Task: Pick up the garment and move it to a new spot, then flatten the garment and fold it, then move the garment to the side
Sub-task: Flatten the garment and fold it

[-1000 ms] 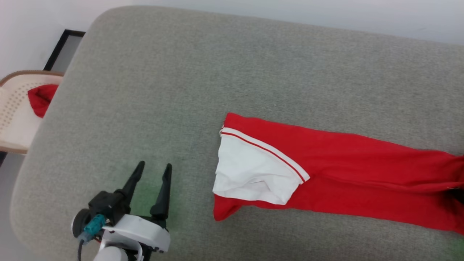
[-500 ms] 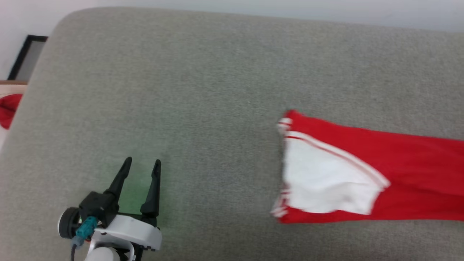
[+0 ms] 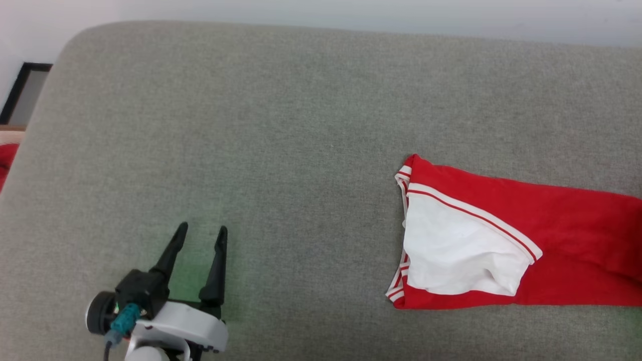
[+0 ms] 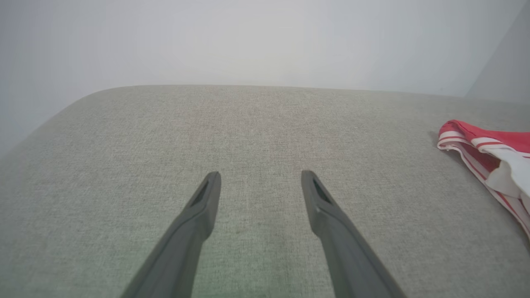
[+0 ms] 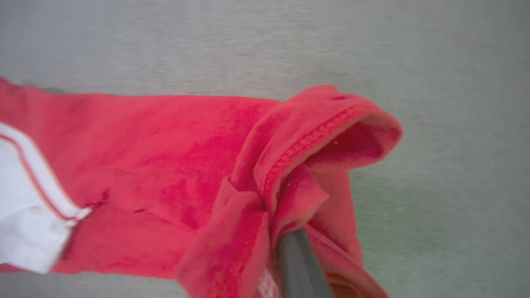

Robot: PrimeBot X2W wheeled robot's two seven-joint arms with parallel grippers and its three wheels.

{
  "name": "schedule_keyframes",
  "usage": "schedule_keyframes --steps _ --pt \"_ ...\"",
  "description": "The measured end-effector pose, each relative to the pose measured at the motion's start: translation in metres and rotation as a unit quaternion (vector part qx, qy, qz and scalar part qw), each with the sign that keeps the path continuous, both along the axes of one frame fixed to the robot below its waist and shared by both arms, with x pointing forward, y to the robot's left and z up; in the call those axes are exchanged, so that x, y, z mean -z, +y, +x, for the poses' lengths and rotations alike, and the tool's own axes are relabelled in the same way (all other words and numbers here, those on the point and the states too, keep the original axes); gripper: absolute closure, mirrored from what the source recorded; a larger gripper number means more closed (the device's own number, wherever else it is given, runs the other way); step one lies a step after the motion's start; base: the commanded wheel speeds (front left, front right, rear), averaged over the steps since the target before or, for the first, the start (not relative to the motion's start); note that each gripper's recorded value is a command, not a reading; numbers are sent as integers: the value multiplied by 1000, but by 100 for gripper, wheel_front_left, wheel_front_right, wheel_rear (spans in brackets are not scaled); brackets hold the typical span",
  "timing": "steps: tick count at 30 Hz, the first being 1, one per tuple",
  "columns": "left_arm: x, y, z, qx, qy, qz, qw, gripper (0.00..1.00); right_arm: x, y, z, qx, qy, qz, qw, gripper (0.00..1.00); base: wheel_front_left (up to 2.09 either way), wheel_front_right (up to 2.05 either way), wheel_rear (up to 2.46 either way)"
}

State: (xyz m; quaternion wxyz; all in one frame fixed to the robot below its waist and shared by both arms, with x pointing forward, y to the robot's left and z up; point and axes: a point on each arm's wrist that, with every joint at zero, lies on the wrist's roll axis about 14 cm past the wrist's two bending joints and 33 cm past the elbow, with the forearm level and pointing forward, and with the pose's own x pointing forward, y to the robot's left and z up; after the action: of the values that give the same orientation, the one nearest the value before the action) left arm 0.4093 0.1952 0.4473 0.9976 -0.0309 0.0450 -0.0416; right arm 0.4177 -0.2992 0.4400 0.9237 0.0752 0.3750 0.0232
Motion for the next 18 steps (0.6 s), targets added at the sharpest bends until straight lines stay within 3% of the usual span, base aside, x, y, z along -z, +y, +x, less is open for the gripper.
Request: schedule_keyframes --steps 4,10,18 --pt "0 0 -6 -2 1 -2 1000 0 -17 71 1 -96 -26 44 994 100 0 0 0" --pt "-1 -3 -13 -4 1 -9 1000 0 -35 169 -6 -223 -50 93 969 100 0 0 0" --pt "-2 4 -23 -17 3 -14 1000 0 -42 239 4 -305 -78 103 944 100 0 0 0"
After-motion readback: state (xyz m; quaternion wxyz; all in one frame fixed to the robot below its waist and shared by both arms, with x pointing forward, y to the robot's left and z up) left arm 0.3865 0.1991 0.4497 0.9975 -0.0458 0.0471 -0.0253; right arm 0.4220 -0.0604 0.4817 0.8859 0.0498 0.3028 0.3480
